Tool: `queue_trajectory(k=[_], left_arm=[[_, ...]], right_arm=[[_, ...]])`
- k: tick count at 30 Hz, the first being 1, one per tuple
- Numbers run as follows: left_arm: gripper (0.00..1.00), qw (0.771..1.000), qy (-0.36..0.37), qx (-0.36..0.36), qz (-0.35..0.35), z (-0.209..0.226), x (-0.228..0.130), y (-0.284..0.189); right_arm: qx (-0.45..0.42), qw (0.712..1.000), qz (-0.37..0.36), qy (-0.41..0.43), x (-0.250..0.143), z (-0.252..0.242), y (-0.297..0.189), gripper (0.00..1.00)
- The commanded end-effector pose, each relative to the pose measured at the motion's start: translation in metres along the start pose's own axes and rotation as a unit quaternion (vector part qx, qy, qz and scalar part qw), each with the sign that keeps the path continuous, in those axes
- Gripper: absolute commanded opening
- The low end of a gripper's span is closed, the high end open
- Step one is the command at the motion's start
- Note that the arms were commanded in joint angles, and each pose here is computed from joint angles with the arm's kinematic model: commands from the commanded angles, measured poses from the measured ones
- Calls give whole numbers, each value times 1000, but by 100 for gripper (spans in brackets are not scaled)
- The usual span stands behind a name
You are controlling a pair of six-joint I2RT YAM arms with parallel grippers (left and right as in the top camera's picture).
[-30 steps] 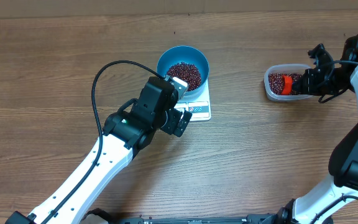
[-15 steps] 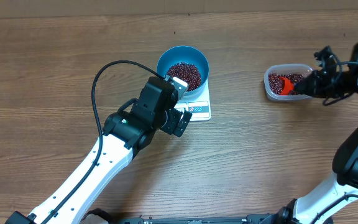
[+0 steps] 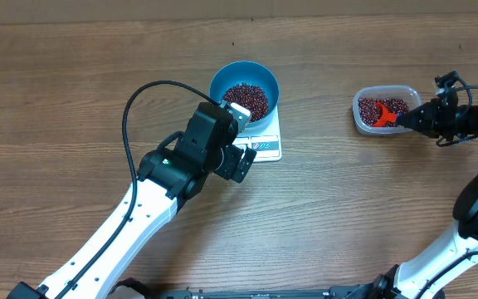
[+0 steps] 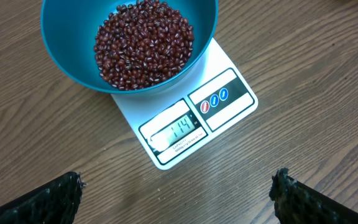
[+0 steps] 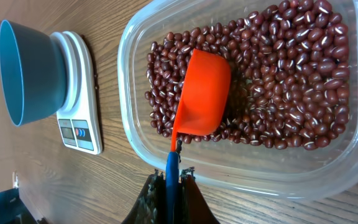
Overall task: Scoop item into bowl and weigh 150g on scale
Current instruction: 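Lift the filled scoop out of the tub with the right gripper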
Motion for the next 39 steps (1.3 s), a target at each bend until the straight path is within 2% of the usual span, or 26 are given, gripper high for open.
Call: queue_trajectory(k=[1,13,24,28,39], left_arm=[[99,1000,5,-3,4,0,-2,3],[100,1000,5,-3,4,0,-2,3],[100,1000,5,-3,4,0,-2,3],[100,1000,5,-3,4,0,-2,3],[100,1000,5,-3,4,0,-2,3]], right_arm=[[21,1000,11,3,2,-4,12,4],[35,999,-7,15,5,-16,4,4],[91,995,-43,29,5,-26,-16,4],[115,992,-47,11,2,-25,-21,4],[154,985,-61,40,-3,-29,-34,4]])
Point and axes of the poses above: each gripper's point midway between its finger pads, its own y axis out along the fingers, its own z axis along the line the jaws close on, x = y × z, the point moved 9 cm from there along -y, back along the fingers, and after that the axes turned 14 degrees about y, right-handed, at the moved point
